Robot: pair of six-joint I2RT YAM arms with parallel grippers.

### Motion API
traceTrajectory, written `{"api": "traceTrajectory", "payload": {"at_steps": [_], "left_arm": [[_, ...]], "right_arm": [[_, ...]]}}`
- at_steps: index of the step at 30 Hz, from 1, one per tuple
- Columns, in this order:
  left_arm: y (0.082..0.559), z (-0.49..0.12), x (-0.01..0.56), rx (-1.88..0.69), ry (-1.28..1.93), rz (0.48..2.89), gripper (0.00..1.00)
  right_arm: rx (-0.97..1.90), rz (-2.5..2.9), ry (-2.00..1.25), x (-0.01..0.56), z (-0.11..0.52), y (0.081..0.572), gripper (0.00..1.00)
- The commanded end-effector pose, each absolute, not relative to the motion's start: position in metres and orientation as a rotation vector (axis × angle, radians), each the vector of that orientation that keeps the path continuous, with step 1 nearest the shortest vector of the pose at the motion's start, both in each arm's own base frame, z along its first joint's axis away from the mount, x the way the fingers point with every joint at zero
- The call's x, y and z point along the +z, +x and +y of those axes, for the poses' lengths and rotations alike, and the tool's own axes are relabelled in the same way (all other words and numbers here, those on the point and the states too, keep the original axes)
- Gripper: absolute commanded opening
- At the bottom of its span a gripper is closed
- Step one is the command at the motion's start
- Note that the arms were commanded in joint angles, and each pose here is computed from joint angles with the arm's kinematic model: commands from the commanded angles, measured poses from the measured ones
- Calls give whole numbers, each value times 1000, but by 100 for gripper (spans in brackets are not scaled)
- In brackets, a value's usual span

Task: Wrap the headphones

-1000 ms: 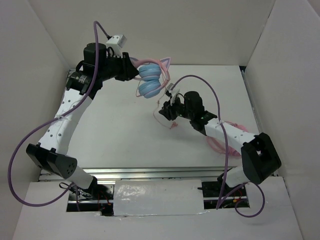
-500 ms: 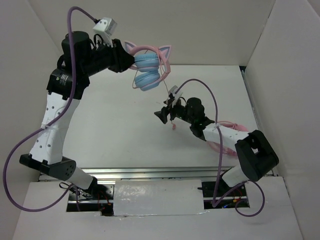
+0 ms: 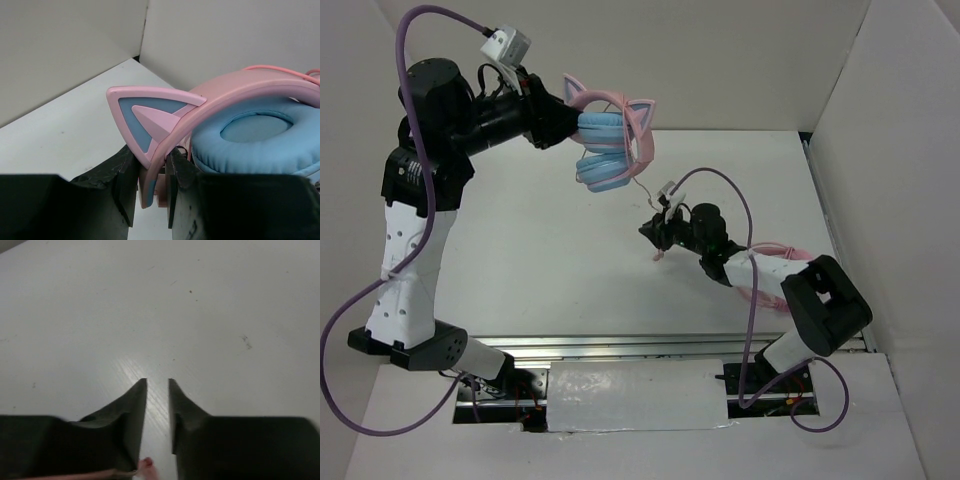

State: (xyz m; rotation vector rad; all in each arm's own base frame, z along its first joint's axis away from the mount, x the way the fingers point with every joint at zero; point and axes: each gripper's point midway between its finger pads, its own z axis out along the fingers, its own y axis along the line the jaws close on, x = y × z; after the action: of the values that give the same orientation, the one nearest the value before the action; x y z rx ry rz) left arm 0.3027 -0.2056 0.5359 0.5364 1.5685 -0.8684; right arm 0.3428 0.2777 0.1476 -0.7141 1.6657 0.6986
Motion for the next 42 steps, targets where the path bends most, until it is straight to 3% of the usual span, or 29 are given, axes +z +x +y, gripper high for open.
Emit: {"api": "traceTrajectory", "payload": {"at_steps": [1, 2, 3, 4, 8, 17, 23, 31, 42], "left_arm": [[260, -206, 586, -945, 622, 1377, 0], [257, -205, 587, -947, 628, 1371, 0], [258, -208, 578, -962, 649, 1382, 0], [250, -206, 581, -965, 662, 1358, 0], [243, -209, 569, -970, 733, 1313, 0], [262, -229, 449, -892, 954, 1390, 0], [275, -250, 375, -782, 1060, 1498, 0], [289, -290, 278, -645, 1210, 1761, 0], [374, -271, 183, -351, 866, 2260, 0]], "right_arm": [[792, 1611, -754, 167, 294, 347, 24], [792, 1616, -753, 167, 293, 349, 17], [803, 1634, -727, 168, 294, 354, 1], [796, 1643, -726, 168, 292, 357, 0], [683, 1733, -701, 178, 269, 392, 0], [397, 1871, -619, 244, 166, 475, 0], [252, 1857, -604, 292, 134, 493, 0], [172, 1799, -694, 335, 148, 480, 0], [14, 1926, -680, 335, 184, 417, 0]]}}
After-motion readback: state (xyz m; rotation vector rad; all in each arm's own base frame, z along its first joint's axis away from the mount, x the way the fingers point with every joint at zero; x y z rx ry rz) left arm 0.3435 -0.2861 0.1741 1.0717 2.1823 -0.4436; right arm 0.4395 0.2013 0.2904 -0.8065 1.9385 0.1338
